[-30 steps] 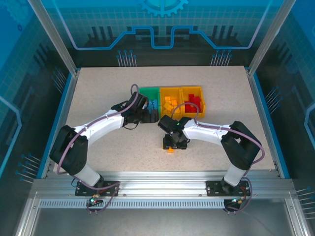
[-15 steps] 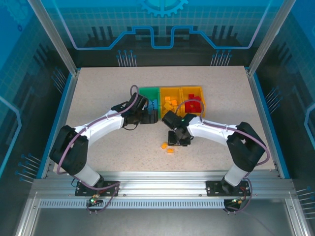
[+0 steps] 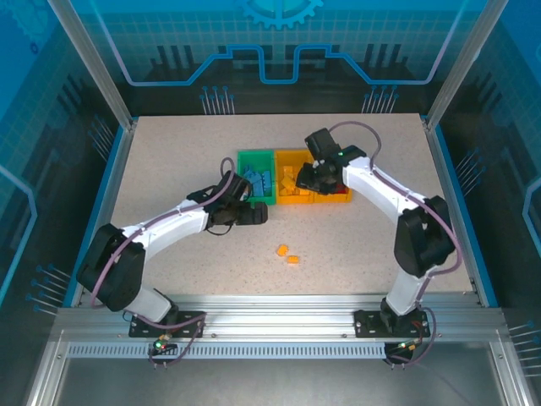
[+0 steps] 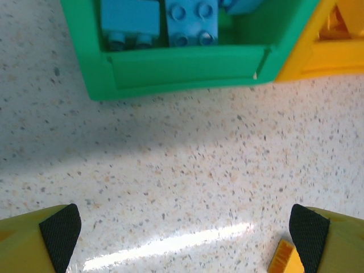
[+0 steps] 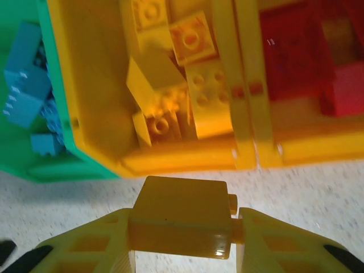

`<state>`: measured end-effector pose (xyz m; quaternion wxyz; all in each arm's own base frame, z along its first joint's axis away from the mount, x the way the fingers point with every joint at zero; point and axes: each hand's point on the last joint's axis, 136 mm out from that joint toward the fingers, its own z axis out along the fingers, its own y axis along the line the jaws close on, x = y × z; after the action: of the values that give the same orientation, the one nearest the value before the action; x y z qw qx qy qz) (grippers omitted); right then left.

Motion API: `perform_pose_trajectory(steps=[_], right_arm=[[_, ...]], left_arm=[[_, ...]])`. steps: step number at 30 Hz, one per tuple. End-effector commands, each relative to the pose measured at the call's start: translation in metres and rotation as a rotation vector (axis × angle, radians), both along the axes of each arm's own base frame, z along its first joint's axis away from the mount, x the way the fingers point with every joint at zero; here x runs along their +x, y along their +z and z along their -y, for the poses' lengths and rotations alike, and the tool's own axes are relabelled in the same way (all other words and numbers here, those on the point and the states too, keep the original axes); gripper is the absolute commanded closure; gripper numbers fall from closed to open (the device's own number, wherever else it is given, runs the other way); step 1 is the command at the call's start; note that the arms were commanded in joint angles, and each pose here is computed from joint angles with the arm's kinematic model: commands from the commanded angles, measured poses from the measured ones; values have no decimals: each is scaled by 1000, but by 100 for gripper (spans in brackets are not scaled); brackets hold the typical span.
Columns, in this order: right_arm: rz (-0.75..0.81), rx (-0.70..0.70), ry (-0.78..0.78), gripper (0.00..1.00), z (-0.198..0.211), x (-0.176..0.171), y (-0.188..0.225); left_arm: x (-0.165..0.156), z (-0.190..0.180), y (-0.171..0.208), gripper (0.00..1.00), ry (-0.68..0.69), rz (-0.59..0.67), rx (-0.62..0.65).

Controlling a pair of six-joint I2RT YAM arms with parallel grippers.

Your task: Sort the legos into containers by color

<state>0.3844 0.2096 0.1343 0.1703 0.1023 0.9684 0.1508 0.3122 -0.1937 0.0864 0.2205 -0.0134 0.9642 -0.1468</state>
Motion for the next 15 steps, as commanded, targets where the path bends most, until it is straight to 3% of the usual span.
perform_pose_trajectory(steps=[1,8,11,15], right_arm=[[-27,33,27,60,-11,17,-5],[-42,38,-35,56,-8,58,-11],[-46,44,-18,51,-12,68,-11],[-48,53,12,36,-20,74,-7]], left_arm=[[-20,24,4,1,-131,21,-5],[-59,72,-3,1,-391,38,27],[-68,78,-8,1,-409,3,44],[-80,77,-17,1,-361,-79,78]])
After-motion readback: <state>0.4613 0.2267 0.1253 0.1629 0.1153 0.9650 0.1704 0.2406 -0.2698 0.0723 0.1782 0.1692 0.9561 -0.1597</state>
